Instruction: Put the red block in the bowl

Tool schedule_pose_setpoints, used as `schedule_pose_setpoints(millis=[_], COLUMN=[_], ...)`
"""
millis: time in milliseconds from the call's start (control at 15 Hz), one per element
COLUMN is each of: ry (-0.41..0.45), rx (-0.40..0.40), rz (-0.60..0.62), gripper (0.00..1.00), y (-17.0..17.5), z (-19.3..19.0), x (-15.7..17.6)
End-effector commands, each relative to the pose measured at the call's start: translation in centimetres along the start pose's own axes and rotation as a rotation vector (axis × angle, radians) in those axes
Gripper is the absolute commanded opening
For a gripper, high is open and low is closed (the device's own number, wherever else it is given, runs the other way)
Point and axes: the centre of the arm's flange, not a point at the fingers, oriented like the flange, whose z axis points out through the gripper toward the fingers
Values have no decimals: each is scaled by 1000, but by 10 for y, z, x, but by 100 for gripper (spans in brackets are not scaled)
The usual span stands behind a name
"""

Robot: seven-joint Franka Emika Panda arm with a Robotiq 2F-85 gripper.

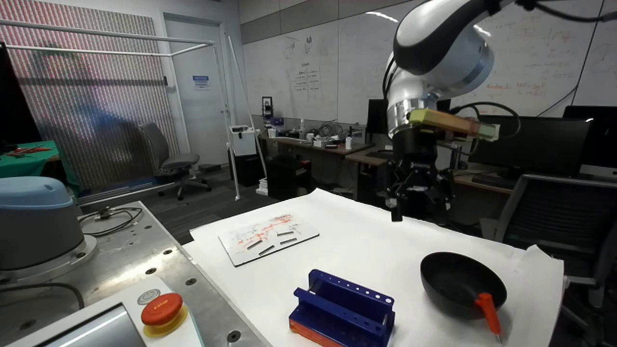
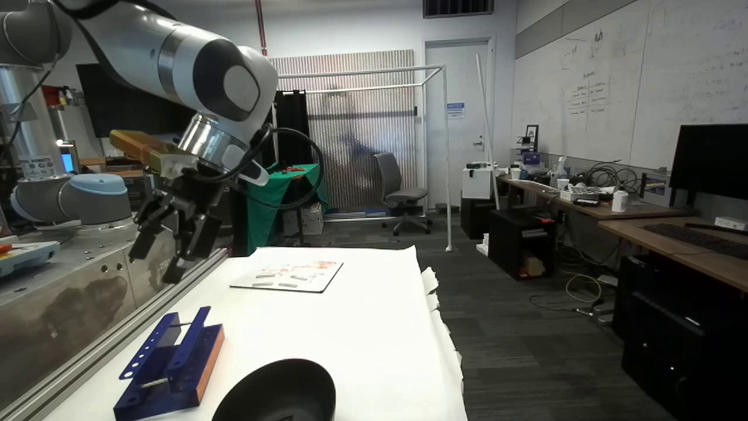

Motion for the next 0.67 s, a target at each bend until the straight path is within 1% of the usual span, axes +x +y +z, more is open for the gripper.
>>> schedule_pose_setpoints(millis=[0,67,133,200,400,600], ry=[14,37,67,23,38,39], rx=[115,104,71,69,68,68], rz=[-164,-181,-164,-134,-143,-145], gripper=[100,100,100,100,100,100], y=[16,18,19,10,14,16], z=[-17,-17,-16,-17,-17,-15], x=[-42,-48,-53,-30,-41,-42])
